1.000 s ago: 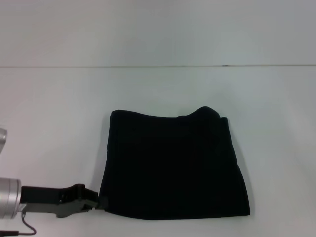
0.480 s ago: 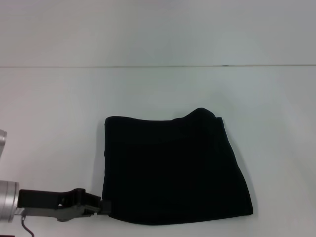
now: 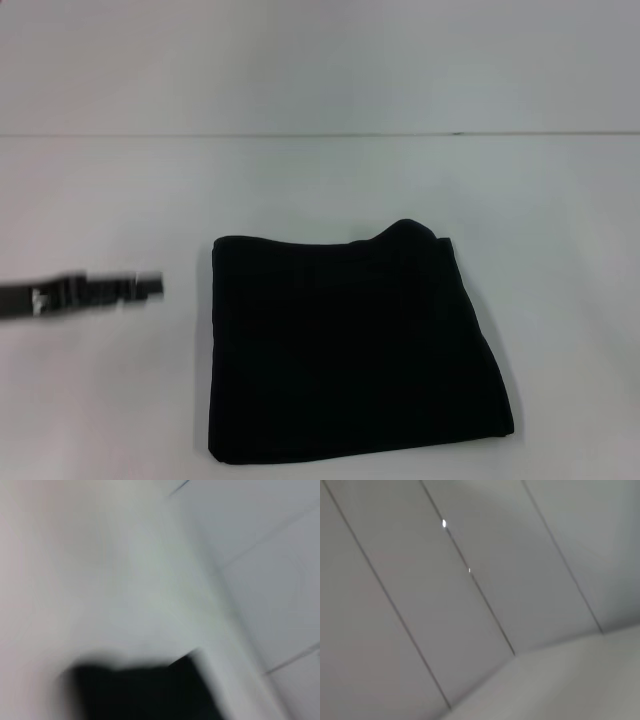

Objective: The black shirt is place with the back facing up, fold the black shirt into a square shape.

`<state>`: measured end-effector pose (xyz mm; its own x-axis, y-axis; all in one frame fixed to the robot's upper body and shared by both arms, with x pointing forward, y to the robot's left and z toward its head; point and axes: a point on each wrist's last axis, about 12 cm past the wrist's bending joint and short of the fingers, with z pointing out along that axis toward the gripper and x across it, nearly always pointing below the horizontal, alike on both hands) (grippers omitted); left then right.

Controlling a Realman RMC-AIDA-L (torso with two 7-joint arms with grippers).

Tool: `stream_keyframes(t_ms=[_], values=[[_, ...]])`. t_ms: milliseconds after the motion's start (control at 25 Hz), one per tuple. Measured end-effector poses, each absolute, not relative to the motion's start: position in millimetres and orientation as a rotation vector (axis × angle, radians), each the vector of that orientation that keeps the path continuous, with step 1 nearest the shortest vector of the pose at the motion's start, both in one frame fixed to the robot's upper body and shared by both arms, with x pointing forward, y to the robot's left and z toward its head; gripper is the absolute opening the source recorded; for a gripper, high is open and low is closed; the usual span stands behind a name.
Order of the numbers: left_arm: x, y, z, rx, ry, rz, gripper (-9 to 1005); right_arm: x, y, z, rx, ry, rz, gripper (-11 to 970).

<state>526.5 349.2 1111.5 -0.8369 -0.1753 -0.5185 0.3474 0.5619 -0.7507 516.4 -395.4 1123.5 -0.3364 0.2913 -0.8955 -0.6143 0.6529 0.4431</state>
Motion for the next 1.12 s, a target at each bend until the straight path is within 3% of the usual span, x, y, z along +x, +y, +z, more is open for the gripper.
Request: stream_keyframes(t_ms=[160, 280, 400, 720, 920, 1120], values=[[546, 313, 1106, 0.445, 1.94, -1.15, 422, 517, -383, 1115, -0.463, 1.79, 0.875, 794], [561, 288, 1098, 0.567, 1.856, -1.052, 487, 519, -359, 1107, -0.621, 1.779, 0.857, 794], [569, 273, 1097, 0.716, 1.814, -0.99, 630, 519, -331, 1096, -0.727, 1.753, 0.874, 794], [554, 286, 1087, 0.846, 1.756, -0.862, 934, 503, -295, 1054, -0.773, 1.684, 0.904, 794], [539, 284, 1073, 0.881, 1.762, -0.86, 936, 493, -278, 1031, -0.804, 1.629, 0.823, 794], [528, 282, 1069, 0.966, 1.779, -0.912, 937, 495, -276, 1029, -0.806, 1.632, 0.81, 794]])
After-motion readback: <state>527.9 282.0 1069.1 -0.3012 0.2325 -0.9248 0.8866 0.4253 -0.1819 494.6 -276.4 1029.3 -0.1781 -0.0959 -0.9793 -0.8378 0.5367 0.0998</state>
